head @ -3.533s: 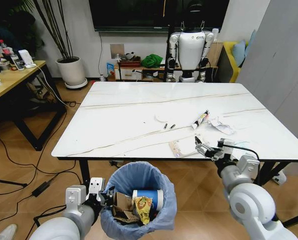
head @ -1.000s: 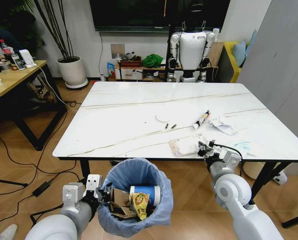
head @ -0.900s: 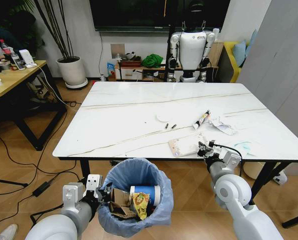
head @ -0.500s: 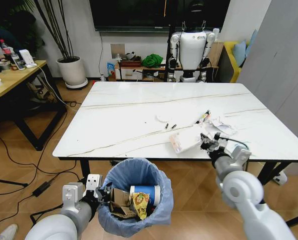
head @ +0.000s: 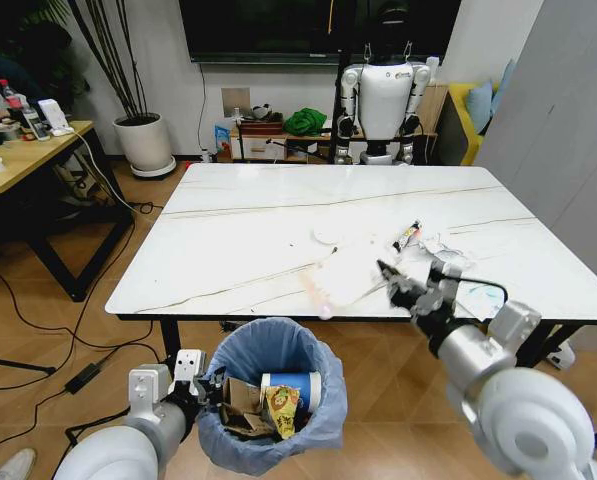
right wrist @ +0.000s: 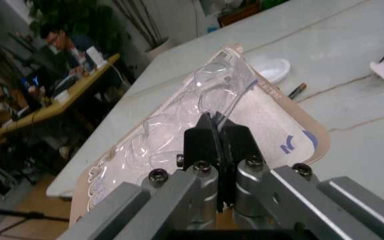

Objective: Pick up the trash bin and place the trash from the table into it.

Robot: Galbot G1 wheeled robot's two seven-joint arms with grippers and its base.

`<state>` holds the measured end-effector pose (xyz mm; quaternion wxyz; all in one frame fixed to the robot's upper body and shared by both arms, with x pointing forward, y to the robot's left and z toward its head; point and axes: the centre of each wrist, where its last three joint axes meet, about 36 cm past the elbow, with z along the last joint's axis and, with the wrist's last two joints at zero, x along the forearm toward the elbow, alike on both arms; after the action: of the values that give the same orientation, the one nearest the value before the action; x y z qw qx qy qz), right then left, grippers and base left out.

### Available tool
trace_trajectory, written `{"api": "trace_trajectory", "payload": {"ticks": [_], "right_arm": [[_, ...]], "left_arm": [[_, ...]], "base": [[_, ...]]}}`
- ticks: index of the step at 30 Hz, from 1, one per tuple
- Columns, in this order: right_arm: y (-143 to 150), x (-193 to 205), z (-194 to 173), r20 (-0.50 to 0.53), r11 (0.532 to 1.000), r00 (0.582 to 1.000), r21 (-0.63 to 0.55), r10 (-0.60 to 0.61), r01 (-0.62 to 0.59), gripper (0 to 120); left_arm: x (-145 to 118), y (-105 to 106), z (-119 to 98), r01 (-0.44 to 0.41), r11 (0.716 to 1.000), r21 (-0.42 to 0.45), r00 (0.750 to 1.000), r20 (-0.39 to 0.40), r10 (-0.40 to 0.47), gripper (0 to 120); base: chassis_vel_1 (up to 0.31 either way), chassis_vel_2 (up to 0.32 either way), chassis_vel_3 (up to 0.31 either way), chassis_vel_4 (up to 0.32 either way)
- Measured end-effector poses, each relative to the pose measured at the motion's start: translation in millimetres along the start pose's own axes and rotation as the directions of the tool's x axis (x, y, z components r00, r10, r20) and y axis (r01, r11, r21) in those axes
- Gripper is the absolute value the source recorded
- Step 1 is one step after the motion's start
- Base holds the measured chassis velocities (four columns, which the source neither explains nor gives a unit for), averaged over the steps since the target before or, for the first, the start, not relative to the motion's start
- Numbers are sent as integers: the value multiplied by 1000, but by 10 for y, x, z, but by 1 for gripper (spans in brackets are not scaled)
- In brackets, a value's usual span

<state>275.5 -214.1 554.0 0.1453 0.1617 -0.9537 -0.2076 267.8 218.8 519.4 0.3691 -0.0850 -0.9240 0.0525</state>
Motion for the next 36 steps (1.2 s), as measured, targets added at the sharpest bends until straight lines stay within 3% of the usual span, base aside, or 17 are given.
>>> {"api": "trace_trajectory", "payload": {"ticks": [13, 32, 36], "right_arm": [[48, 160, 410, -191, 992, 976, 54, -102, 114, 0], [135, 211, 583, -217, 944, 952, 204, -215, 260, 0], [151, 204, 587, -215, 937, 952, 228, -216, 264, 14]], "left_arm": [[-18, 3, -6, 4, 1000, 13, 1000, -6, -4, 0], [-77, -5, 13, 4, 1000, 17, 1000, -27, -3, 0], [-82, -21, 28, 0, 1000, 17, 999, -32, 0, 0]], "base": [[0, 0, 0, 0], [0, 0, 0, 0], [0, 0, 0, 0]]}}
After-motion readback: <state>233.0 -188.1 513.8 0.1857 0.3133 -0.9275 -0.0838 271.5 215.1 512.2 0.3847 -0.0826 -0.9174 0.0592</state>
